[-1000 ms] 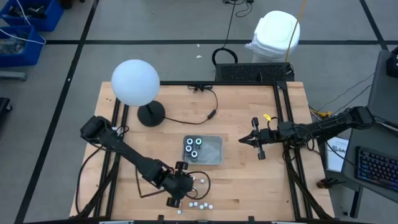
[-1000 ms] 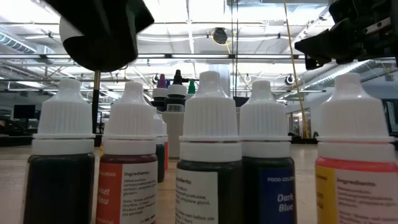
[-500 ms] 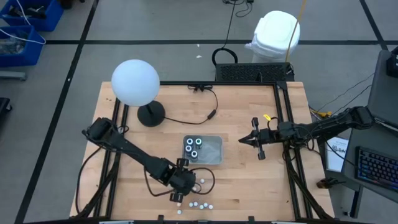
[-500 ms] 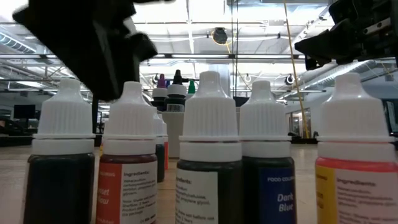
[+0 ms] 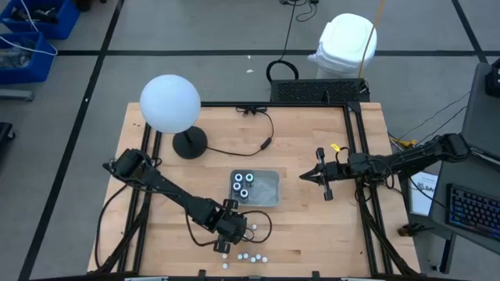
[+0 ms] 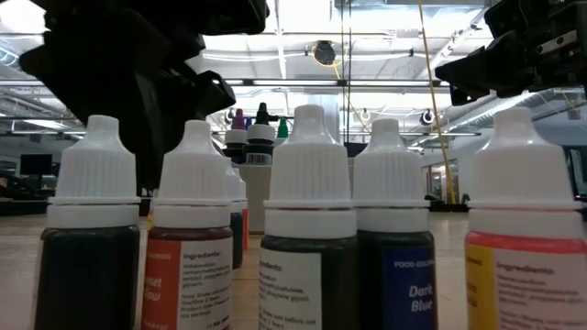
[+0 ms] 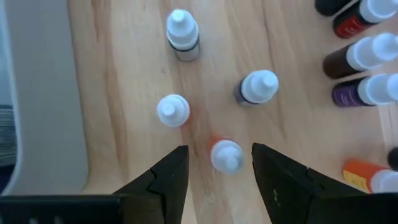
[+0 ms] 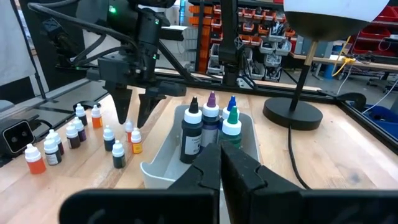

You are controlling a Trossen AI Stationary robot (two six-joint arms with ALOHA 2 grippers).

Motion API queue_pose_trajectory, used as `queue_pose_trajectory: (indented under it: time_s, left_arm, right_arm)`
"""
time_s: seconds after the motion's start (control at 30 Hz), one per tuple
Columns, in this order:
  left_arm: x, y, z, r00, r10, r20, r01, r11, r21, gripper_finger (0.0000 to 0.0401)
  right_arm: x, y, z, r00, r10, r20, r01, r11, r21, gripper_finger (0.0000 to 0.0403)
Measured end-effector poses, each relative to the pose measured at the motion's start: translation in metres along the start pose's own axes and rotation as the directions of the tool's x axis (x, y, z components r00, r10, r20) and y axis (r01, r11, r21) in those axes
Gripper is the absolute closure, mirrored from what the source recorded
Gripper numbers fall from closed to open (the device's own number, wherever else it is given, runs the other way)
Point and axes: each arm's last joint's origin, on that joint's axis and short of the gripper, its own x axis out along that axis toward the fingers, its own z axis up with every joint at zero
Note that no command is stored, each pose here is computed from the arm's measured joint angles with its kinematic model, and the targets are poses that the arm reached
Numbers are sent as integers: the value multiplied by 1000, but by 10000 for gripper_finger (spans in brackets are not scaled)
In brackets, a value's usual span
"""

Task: Pick & Place food coloring
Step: Put the small orange food coloring bottle into the gray bin

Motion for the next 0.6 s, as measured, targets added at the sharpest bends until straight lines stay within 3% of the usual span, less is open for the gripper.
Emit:
queue_pose_trajectory:
  time_s: [0.6]
  left_arm:
    - [2, 3, 3, 1000, -18, 18, 18, 1000, -6, 219]
  right_arm:
    - [0, 0, 0, 1000, -1, 0, 1, 1000, 0, 403]
